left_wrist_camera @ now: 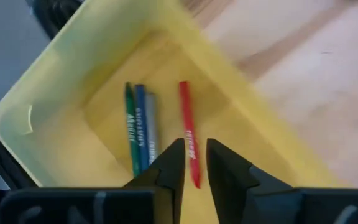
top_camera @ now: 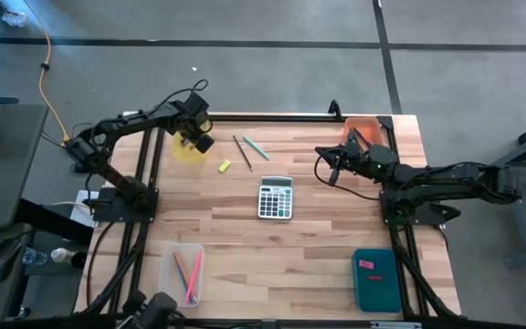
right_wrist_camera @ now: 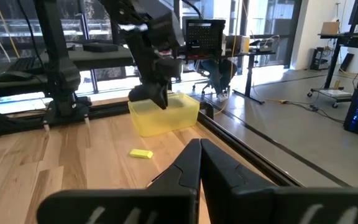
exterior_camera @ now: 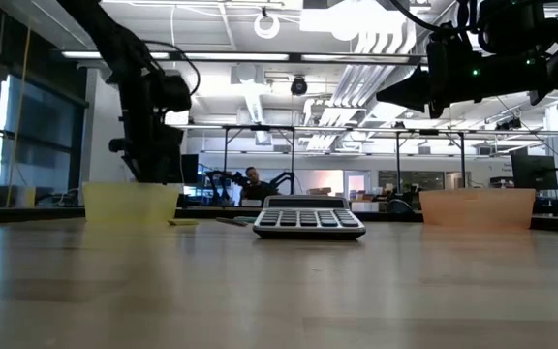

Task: Sort crayons/erasers/pens/pencils in bins
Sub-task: Put the black colored pencil into the transparent bin

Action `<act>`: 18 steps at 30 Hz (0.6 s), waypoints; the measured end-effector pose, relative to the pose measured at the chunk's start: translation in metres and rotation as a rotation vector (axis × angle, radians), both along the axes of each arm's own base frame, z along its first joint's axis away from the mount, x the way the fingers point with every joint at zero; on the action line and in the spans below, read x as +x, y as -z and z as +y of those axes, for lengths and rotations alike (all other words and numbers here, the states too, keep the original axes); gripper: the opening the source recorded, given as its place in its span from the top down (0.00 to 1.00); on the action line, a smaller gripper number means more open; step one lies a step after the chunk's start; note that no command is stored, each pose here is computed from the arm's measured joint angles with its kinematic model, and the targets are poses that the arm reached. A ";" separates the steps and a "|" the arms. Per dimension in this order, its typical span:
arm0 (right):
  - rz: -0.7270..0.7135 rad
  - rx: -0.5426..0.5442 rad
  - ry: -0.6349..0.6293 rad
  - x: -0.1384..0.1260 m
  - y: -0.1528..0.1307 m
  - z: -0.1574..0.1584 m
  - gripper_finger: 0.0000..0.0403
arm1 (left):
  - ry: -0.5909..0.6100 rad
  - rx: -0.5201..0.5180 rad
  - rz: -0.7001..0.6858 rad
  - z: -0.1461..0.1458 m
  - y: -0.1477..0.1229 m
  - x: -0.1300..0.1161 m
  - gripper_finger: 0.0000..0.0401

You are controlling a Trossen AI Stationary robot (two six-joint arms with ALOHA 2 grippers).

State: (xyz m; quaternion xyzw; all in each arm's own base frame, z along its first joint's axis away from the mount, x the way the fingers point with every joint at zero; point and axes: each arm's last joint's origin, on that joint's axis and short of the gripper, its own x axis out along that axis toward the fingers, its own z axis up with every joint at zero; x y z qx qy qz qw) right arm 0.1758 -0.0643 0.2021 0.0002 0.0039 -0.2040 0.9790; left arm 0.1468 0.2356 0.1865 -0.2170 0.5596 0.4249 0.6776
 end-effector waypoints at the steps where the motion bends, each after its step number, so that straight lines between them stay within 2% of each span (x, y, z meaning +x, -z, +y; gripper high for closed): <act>1: 0.000 0.000 0.000 0.000 0.000 0.000 1.00 | 0.017 0.010 -0.005 -0.004 -0.004 0.002 0.88; 4: 0.000 0.000 0.000 0.000 0.000 0.000 1.00 | 0.070 0.048 -0.033 -0.018 -0.020 0.010 0.93; 8: 0.000 0.000 0.000 0.000 0.000 0.000 1.00 | 0.213 0.125 -0.076 -0.042 -0.042 0.025 0.98; 12: 0.000 0.000 0.000 0.000 0.000 0.000 1.00 | 0.331 0.188 -0.148 -0.068 -0.058 0.042 1.00; 15: -0.001 0.000 0.000 0.000 0.000 0.000 1.00 | 0.430 0.240 -0.209 -0.088 -0.057 0.056 1.00; 18: -0.001 0.000 0.000 0.000 0.000 0.000 1.00 | 0.580 0.260 -0.285 -0.107 -0.043 0.067 1.00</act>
